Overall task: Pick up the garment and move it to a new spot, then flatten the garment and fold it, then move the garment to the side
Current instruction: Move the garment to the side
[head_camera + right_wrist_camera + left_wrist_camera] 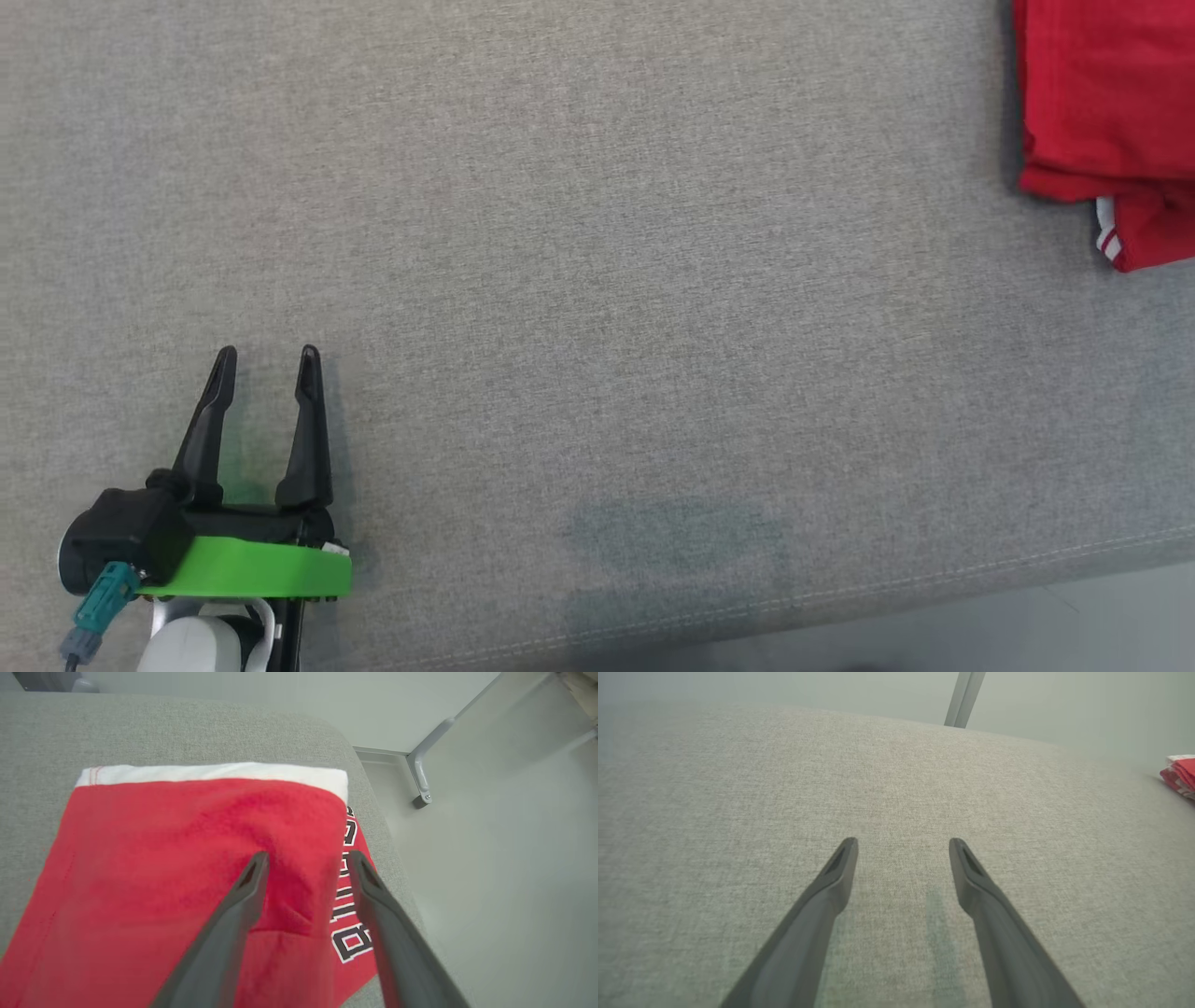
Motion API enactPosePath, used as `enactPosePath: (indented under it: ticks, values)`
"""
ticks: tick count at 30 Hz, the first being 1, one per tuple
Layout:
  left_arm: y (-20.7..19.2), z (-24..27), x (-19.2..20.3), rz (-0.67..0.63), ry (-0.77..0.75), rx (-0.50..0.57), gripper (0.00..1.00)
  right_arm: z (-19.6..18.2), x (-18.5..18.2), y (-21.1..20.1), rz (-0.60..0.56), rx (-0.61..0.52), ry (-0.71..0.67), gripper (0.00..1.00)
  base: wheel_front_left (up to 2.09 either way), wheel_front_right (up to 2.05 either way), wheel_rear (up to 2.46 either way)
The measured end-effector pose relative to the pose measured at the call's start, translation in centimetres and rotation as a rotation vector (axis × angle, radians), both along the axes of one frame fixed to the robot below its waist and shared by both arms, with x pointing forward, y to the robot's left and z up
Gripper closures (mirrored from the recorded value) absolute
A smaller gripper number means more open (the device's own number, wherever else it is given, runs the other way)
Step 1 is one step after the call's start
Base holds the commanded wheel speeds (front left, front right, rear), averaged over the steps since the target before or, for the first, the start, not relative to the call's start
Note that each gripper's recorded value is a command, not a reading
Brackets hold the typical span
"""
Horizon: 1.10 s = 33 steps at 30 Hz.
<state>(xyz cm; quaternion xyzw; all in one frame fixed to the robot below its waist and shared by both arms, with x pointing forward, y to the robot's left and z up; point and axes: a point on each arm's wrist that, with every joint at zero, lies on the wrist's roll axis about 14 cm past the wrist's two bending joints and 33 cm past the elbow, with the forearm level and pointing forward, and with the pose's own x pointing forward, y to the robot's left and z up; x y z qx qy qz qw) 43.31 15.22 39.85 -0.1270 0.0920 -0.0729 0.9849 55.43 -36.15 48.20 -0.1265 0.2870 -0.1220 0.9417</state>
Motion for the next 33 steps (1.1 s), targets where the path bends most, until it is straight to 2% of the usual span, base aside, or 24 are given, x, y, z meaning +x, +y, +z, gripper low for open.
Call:
enactPosePath:
  ticks: [5, 8, 13, 14, 18, 23, 27, 29, 30, 33]
  values:
    - [1.0, -0.1, -0.4, 0.036, 0.008, 0.005, 0.0, -0.1, 1.4, 0.3, 0.053, -0.072, -0.111, 0.0, 0.0, 0.0, 0.0]
    - [1.1, 0.5, -0.5, 0.05, -0.004, -0.001, 0.0, 1.4, 1.7, 0.3, 0.092, -0.132, -0.195, 0.0, 0.0, 0.0, 0.0]
    - [1.4, 1.6, -1.2, 0.073, -0.026, -0.01, 0.0, 4.3, 2.0, 3.2, 0.186, -0.111, -0.37, 0.0, 0.0, 0.0, 0.0]
    - [1.4, 1.6, -1.2, 0.073, -0.026, -0.01, 0.0, 4.3, 2.0, 3.2, 0.186, -0.111, -0.37, 0.0, 0.0, 0.0, 0.0]
    - [1.7, 2.6, -2.1, 0.089, -0.041, -0.014, 0.0, 8.0, 1.4, 6.2, 0.267, -0.082, -0.536, 0.0, 0.0, 0.0, 0.0]
    - [1.8, 4.2, -3.4, 0.097, -0.073, -0.013, 0.0, 10.0, -1.6, 10.0, 0.36, -0.029, -0.636, 0.0, 0.0, 0.0, 0.0]
    - [2.0, 5.8, -4.5, 0.105, -0.112, -0.007, 0.0, 11.0, -5.0, 11.5, 0.386, 0.013, -0.685, 0.0, 0.0, 0.0, 0.0]
    - [2.1, 6.8, -5.5, 0.11, -0.136, -0.004, 0.0, 11.0, -7.9, 11.9, 0.374, 0.041, -0.712, 0.0, 0.0, 0.0, 0.0]
    - [2.1, 6.8, -5.5, 0.11, -0.136, -0.004, 0.0, 11.0, -7.9, 11.9, 0.374, 0.041, -0.712, 0.0, 0.0, 0.0, 0.0]
    - [2.4, 7.8, -6.6, 0.12, -0.161, -0.002, 0.0, 9.6, -10.9, 12.1, 0.334, 0.096, -0.705, 0.0, 0.0, 0.0, 0.0]
